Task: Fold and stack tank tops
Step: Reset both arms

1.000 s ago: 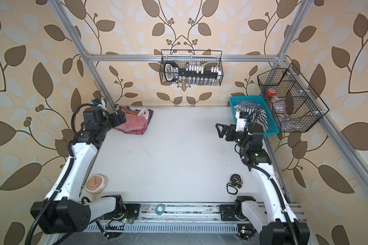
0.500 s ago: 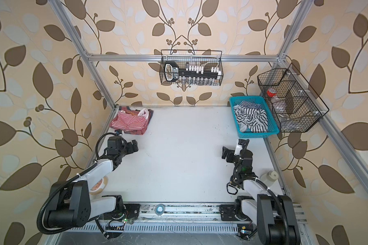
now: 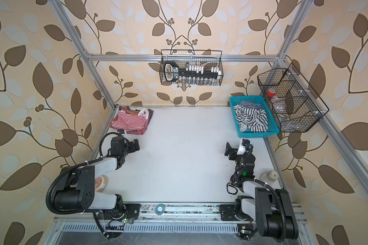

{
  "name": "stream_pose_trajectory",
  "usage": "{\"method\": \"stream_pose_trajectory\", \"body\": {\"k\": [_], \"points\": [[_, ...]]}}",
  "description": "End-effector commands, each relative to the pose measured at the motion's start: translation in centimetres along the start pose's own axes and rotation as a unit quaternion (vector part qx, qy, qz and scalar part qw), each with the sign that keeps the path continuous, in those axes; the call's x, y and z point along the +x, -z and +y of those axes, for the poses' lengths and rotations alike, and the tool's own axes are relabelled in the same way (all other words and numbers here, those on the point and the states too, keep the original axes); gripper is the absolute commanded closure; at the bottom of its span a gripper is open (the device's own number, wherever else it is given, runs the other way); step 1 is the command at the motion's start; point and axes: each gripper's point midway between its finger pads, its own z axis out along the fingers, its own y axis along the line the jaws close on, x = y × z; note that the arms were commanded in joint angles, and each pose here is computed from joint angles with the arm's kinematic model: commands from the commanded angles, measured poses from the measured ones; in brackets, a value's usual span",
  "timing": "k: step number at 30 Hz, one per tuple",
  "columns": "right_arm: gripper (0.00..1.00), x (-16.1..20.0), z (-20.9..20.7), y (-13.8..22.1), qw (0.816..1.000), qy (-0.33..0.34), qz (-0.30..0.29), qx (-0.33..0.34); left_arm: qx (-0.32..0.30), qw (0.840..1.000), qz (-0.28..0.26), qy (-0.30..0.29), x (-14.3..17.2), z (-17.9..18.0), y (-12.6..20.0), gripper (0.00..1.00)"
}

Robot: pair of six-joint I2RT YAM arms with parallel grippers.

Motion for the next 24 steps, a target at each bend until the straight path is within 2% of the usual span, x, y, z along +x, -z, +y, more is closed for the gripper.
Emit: {"method": "stream_pose_trajectory", "body": {"k": [1,7,11,12,21,24], "points": [[0.0,-1.7,-0.2,-0.1,0.999,0.013,-0.038,0.003,-0.011,0.999,-0.041,-0.008,-0.9,0.4,-0.3,0.01],[0.0,-1.0,1.6,-0.3,0.997,0.036,-0.039,-0.05,-0.007,0.999,-0.037,-0.008,-0.7,0.4,-0.4,0.01],[0.0,-0.1,3.5,-1.8,0.994,0.067,-0.011,-0.084,-0.007,0.999,-0.034,-0.009,-0.6,0.4,-0.6,0.01],[0.0,0.7,3.4,-2.0,0.995,0.081,0.013,-0.065,-0.007,0.999,-0.033,-0.009,-0.6,0.4,-0.6,0.01],[0.0,0.4,2.7,-2.3,0.996,0.08,0.004,-0.029,0.003,0.999,-0.031,-0.015,-0.2,0.1,-0.7,0.01],[0.0,0.4,2.6,-2.2,0.997,0.079,0.006,-0.025,0.01,0.998,-0.048,-0.026,-0.1,-0.4,-0.4,0.01]]}}
